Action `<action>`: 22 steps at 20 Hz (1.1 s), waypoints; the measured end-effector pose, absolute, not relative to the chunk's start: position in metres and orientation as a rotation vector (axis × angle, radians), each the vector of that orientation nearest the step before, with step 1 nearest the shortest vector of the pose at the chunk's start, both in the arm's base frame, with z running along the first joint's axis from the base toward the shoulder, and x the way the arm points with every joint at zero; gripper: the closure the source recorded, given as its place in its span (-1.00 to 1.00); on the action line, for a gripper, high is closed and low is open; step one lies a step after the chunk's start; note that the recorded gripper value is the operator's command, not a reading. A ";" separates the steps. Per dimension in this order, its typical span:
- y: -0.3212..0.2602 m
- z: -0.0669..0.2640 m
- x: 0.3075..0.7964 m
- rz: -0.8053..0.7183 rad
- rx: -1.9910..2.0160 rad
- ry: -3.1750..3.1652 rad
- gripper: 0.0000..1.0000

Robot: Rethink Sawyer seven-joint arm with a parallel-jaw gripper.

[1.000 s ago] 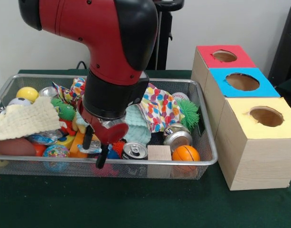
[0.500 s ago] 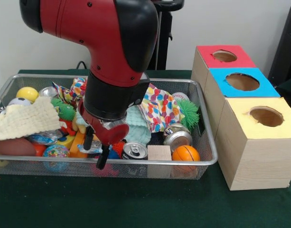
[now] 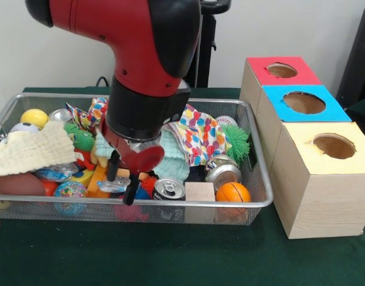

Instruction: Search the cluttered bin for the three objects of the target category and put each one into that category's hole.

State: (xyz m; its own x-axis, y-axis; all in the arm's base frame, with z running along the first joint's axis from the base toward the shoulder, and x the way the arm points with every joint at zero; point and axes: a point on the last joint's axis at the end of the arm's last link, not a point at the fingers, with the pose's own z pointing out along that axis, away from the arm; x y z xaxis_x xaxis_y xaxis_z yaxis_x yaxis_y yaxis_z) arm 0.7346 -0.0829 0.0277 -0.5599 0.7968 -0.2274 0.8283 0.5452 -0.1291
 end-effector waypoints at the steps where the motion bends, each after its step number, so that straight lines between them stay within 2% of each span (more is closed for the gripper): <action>1: -0.082 0.030 0.735 -0.331 1.396 2.633 -1.00; 9: -0.065 0.046 0.731 -0.314 1.392 2.639 -1.00; 22: -0.032 0.026 0.717 -0.343 1.342 2.701 -1.00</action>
